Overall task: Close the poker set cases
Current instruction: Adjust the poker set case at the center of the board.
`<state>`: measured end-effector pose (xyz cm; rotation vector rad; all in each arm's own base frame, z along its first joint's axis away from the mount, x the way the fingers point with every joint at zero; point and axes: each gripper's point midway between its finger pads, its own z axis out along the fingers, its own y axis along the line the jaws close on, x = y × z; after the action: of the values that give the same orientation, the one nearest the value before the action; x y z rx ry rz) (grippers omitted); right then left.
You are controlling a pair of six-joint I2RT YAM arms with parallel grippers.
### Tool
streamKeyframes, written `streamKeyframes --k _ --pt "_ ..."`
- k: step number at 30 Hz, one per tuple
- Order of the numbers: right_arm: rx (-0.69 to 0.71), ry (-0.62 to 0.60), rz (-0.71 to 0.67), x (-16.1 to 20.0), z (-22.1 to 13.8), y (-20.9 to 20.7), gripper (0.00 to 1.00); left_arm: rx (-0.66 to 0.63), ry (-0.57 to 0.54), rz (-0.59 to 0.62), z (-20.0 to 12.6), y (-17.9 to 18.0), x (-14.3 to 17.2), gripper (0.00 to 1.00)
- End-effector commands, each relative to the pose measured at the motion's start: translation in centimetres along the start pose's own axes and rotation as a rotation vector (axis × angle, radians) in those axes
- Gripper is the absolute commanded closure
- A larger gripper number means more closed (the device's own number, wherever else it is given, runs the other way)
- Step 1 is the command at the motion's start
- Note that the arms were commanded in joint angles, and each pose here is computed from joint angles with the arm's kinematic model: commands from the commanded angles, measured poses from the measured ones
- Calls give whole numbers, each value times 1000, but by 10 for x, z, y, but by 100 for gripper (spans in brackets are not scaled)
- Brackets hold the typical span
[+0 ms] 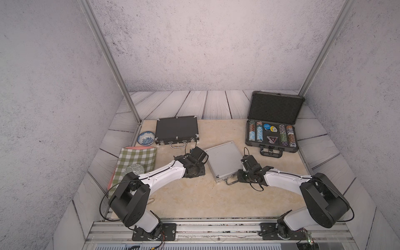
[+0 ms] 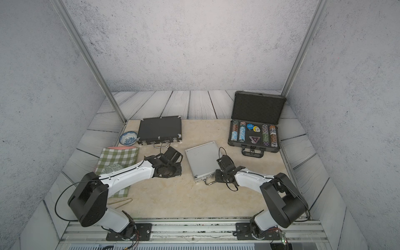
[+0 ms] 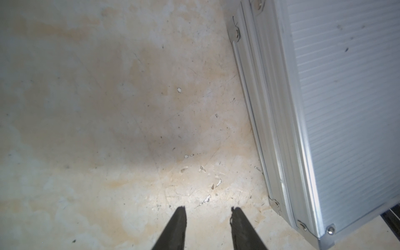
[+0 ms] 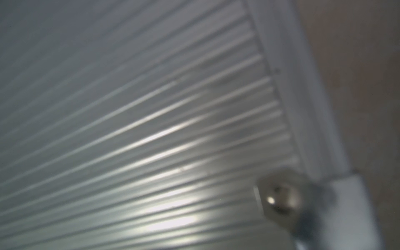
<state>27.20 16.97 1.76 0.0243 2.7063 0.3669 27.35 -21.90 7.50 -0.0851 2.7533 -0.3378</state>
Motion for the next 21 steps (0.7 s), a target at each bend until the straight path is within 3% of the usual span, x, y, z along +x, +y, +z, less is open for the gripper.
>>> streamKeyframes --k 1,6,11,21 --pt "10 30 115 12 7 -8 79 -18 -17 5 -7 5 -4 61" --pt "-11 21 168 13 7 -6 81 -19 -20 0 -9 7 -6 61" --pt "-27 23 159 12 0 -2 60 -22 -18 -4 -9 9 -5 61" --pt "12 10 88 15 -14 -12 62 -20 -16 -6 -8 9 -5 61"
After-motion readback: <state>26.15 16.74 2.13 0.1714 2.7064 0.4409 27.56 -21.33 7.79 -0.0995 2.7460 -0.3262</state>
